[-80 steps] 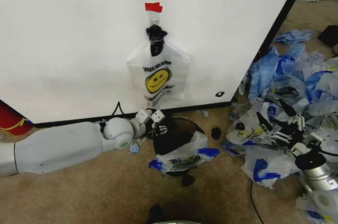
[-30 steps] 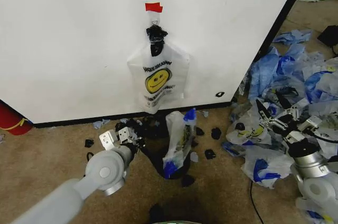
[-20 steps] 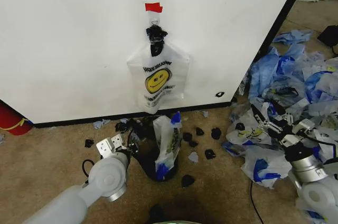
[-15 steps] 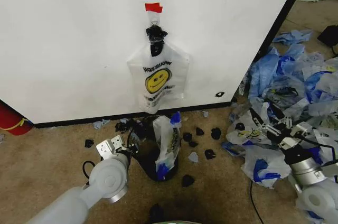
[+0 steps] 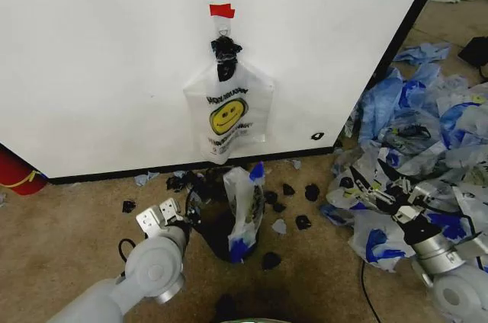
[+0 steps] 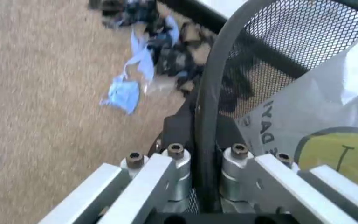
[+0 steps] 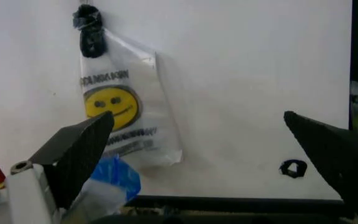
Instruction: Pick up the garbage bag from the wall and place it over the trash bin.
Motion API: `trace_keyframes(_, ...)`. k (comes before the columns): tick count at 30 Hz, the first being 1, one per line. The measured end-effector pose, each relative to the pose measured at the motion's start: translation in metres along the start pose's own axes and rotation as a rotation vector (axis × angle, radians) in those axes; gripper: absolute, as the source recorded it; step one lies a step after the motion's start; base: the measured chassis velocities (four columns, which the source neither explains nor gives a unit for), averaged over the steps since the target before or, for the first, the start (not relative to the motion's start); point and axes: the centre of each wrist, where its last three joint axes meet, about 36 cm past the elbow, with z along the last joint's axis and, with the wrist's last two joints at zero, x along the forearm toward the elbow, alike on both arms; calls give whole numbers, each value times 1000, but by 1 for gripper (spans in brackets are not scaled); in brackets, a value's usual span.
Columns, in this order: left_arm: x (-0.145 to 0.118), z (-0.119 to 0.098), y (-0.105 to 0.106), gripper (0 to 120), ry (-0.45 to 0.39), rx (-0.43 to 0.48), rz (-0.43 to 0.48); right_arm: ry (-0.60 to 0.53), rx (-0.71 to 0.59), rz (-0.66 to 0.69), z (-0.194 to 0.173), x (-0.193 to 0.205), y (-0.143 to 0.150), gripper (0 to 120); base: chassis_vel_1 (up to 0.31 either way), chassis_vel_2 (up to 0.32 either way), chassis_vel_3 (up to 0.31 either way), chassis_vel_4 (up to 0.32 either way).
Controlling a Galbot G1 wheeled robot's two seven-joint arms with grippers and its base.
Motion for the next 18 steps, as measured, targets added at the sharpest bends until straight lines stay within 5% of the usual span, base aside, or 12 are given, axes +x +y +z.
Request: trace_keyframes(18,4,19,20,2,-38,-3,-138,0,11,-30,1,0,-1,100,0,0,0,0)
